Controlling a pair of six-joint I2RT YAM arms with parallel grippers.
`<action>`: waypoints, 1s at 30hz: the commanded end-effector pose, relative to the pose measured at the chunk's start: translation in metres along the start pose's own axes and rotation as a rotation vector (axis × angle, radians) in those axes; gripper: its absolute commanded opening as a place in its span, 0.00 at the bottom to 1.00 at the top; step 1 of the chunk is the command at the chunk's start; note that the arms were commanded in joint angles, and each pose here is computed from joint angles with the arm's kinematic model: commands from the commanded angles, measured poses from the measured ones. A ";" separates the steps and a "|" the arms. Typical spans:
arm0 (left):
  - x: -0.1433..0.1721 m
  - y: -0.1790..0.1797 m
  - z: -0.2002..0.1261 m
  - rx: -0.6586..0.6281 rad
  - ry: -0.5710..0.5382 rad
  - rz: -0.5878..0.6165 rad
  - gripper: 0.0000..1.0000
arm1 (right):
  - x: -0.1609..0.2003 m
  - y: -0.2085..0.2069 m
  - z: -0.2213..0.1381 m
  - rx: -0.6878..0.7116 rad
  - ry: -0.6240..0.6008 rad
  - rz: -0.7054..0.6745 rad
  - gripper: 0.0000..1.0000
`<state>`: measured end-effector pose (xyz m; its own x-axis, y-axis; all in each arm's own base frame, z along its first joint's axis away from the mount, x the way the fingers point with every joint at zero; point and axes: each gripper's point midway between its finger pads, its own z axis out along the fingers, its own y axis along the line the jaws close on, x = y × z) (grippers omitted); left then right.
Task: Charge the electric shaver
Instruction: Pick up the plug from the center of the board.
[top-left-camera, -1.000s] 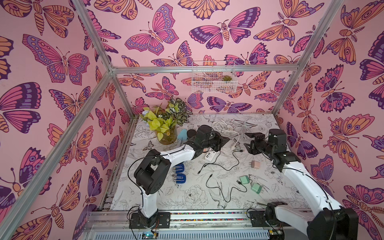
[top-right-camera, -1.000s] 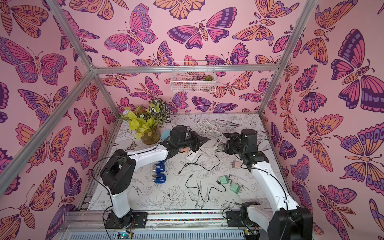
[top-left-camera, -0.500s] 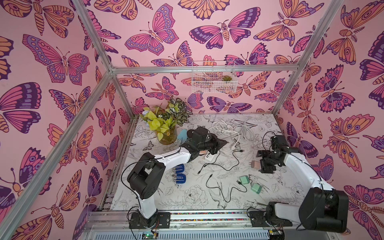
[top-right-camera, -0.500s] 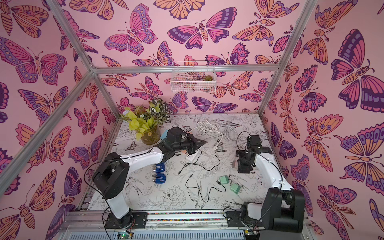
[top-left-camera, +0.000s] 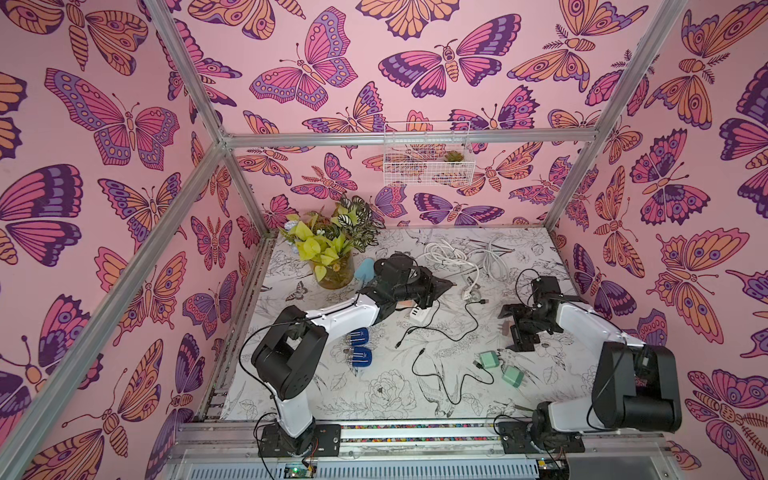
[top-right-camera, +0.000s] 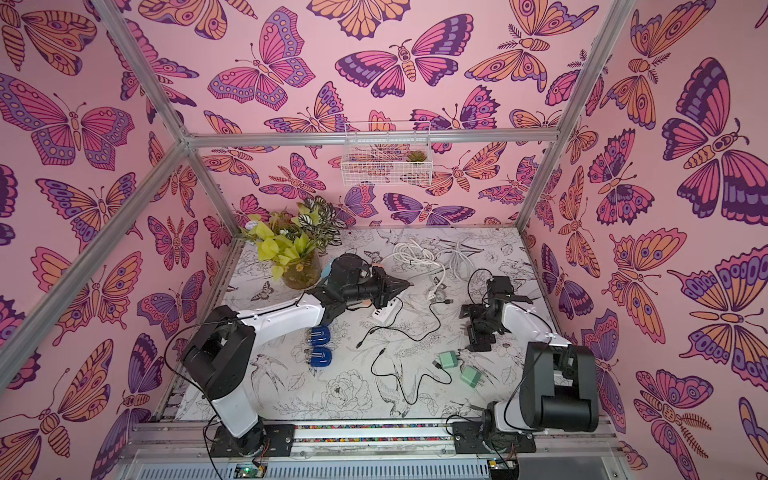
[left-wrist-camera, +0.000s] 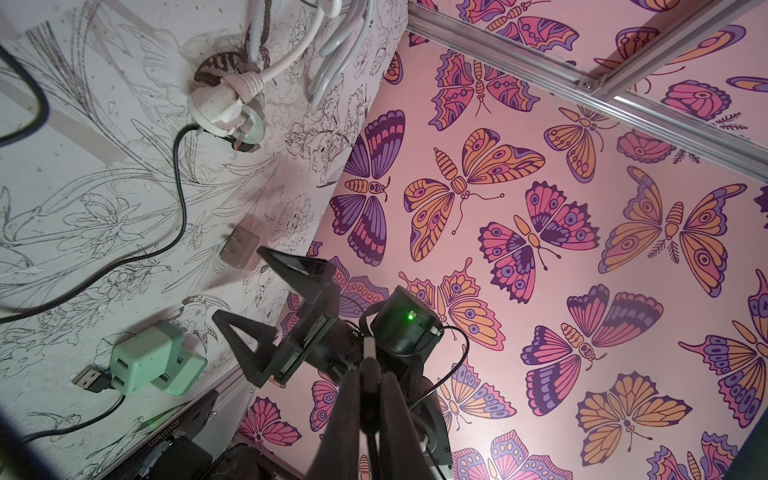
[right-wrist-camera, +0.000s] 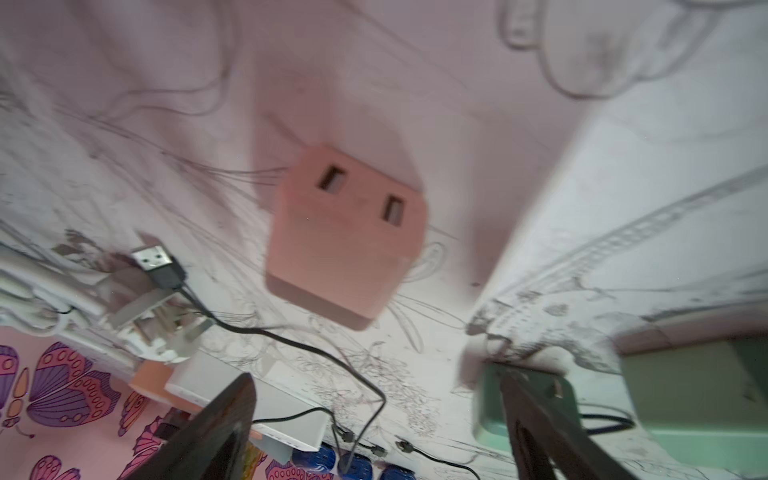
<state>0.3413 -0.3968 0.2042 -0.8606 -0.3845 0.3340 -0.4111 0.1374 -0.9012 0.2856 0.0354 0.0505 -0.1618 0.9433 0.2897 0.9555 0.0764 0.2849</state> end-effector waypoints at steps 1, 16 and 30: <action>0.004 -0.002 -0.009 0.009 0.010 0.026 0.00 | -0.007 0.037 0.004 -0.077 -0.016 -0.059 0.90; 0.004 -0.007 -0.013 0.023 -0.010 0.032 0.00 | -0.045 0.088 0.026 -0.124 -0.075 0.000 0.82; 0.002 -0.005 -0.013 0.021 -0.014 0.025 0.00 | -0.061 0.079 -0.053 0.100 -0.241 -0.320 0.86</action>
<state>0.3365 -0.3918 0.2055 -0.8587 -0.3895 0.3330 -0.4114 0.1366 -0.9011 0.4029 -0.0183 0.1033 -0.2873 0.9569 0.0414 0.8735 0.2441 0.4211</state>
